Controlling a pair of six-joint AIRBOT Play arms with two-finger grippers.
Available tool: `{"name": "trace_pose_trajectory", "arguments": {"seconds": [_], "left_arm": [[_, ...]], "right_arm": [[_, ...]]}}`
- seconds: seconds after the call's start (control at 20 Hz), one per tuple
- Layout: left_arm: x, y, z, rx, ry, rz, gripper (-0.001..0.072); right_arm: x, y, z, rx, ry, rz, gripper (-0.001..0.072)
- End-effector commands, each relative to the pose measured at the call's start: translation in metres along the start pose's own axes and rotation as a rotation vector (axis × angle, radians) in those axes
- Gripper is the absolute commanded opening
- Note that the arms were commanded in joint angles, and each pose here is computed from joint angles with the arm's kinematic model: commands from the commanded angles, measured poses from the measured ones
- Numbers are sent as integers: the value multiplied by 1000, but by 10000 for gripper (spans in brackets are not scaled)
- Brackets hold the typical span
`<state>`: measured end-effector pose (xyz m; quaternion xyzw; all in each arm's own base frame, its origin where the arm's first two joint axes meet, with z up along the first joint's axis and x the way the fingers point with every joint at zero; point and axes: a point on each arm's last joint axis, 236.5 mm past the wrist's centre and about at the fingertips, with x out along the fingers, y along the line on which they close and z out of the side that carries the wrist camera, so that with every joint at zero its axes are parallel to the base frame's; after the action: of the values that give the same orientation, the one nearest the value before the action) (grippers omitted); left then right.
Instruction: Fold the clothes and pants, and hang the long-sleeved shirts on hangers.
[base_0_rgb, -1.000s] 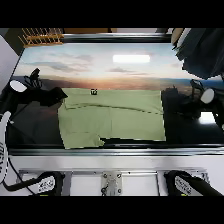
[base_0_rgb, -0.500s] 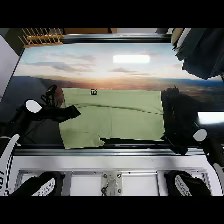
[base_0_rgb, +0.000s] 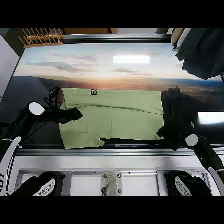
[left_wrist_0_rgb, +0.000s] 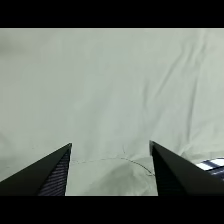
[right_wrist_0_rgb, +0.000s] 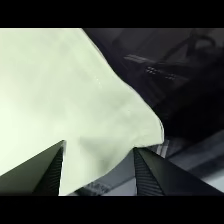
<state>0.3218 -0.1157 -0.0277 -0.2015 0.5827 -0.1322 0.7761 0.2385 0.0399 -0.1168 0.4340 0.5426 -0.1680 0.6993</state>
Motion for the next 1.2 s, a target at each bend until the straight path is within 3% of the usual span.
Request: {"name": "trace_pose_trajectory", "arguments": {"seconds": [0.0,0.05,0.1,0.2,0.4,0.6,0.85,1.15], "left_arm": [[0,0,0,2,0,0,512],[0,1,0,4,0,3,511],[-1,3,0,0,0,6,512],[-8,18,-1,-34,18,32,512],[-39,95,-32,-163,70,235,514],[-43,139,-90,-344,70,279,514],[-19,142,-130,-436,140,204,513],[22,105,-136,-360,255,88,512]], "right_arm": [[8,-2,2,-5,-6,-11,440],[8,-3,2,-12,-5,-12,244],[7,-2,1,-20,-5,-11,2],[5,-2,0,-24,-1,-9,9],[-1,4,0,-78,-12,12,9],[-3,5,1,-81,-20,19,9],[-3,6,1,-80,-21,20,9],[-3,6,1,-77,-19,22,9]]}}
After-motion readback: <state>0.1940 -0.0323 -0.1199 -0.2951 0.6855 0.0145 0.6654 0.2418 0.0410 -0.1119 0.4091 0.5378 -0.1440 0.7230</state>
